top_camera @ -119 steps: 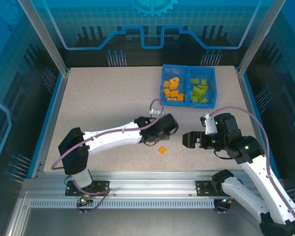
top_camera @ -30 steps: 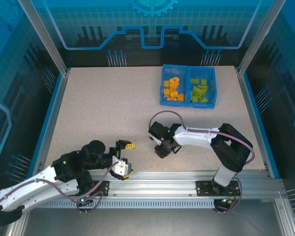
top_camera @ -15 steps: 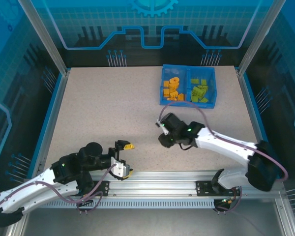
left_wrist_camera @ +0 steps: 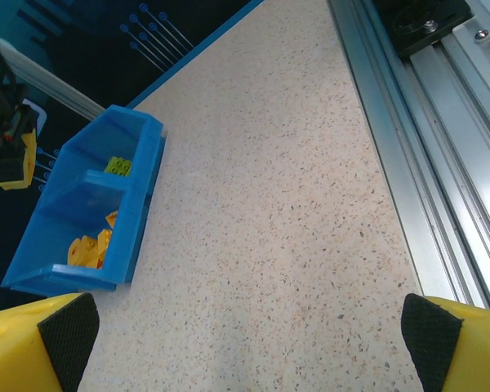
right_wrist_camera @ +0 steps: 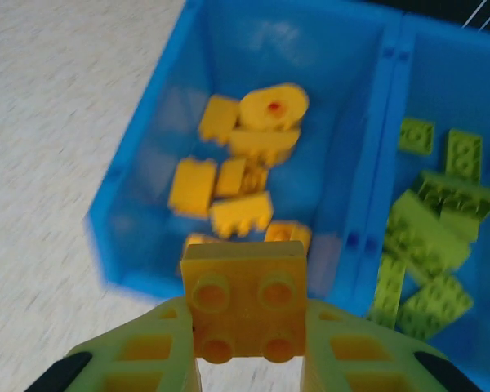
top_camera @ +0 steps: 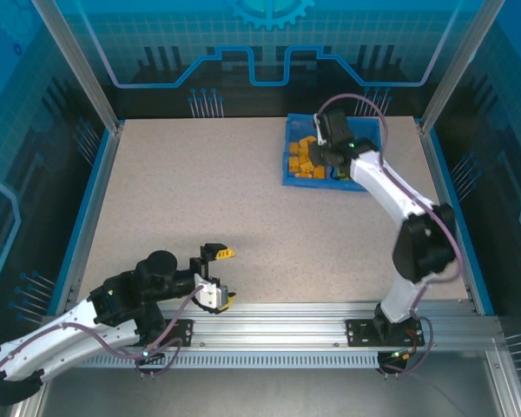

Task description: Sort the legos into containers by color

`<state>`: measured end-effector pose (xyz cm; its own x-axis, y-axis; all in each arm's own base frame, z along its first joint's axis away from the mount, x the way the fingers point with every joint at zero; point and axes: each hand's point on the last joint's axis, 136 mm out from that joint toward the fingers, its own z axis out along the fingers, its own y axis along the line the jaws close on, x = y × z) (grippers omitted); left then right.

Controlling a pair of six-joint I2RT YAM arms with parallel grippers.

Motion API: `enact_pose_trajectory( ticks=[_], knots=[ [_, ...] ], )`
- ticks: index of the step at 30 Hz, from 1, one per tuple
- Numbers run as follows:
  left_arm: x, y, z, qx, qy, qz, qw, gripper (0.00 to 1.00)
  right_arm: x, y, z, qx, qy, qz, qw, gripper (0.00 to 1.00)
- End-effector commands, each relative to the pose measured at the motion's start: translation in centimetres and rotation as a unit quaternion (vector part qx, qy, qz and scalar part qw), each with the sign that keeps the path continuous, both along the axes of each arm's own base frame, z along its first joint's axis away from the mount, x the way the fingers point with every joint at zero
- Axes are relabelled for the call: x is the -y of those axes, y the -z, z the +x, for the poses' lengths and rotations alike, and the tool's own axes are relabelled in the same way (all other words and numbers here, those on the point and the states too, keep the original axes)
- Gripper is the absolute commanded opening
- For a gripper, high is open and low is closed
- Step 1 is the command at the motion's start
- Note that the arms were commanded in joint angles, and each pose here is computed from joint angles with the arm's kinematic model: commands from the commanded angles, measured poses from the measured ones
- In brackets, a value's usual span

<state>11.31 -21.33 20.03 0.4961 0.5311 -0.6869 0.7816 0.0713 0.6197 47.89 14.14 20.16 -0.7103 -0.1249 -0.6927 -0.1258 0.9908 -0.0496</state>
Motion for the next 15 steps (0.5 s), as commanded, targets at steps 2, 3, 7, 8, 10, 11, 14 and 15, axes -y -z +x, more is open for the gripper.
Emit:
enact_pose_trajectory(
  ticks=[2, 3, 7, 8, 10, 11, 14, 15],
  knots=[
    [0.4, -2.4, 1.1, -0.039, -0.039, -0.083, 0.995, 0.99, 2.0, 2.3, 4.2, -0.031, 0.037, -0.056, 0.997, 0.28],
    [0.3, -3.1, 1.8, -0.051, -0.061, -0.106, 0.991, 0.99, 2.0, 2.8, 5.1, -0.034, 0.042, -0.064, 0.996, 0.28],
    [-0.5, -4.1, 3.8, -0.077, -0.124, -0.139, 0.979, 0.99, 2.1, 4.9, 7.3, -0.062, 0.055, -0.091, 0.992, 0.30],
    [-0.6, -4.2, 4.0, -0.082, -0.129, -0.139, 0.978, 0.99, 2.2, 5.3, 7.6, -0.068, 0.061, -0.098, 0.991, 0.31],
    [-0.7, -4.4, 4.3, -0.091, -0.138, -0.142, 0.976, 0.99, 2.5, 5.7, 8.0, -0.077, 0.073, -0.108, 0.988, 0.38],
    [-0.7, -4.4, 4.4, -0.095, -0.139, -0.143, 0.975, 0.99, 2.6, 5.6, 8.1, -0.079, 0.078, -0.110, 0.988, 0.42],
    [-0.6, -4.1, 4.5, -0.100, -0.138, -0.142, 0.975, 0.99, 2.4, 5.1, 8.0, -0.080, 0.077, -0.110, 0.988, 0.49],
    [-0.6, -4.0, 4.5, -0.102, -0.139, -0.141, 0.975, 0.99, 2.2, 4.5, 8.0, -0.074, 0.075, -0.109, 0.989, 0.52]
  ],
)
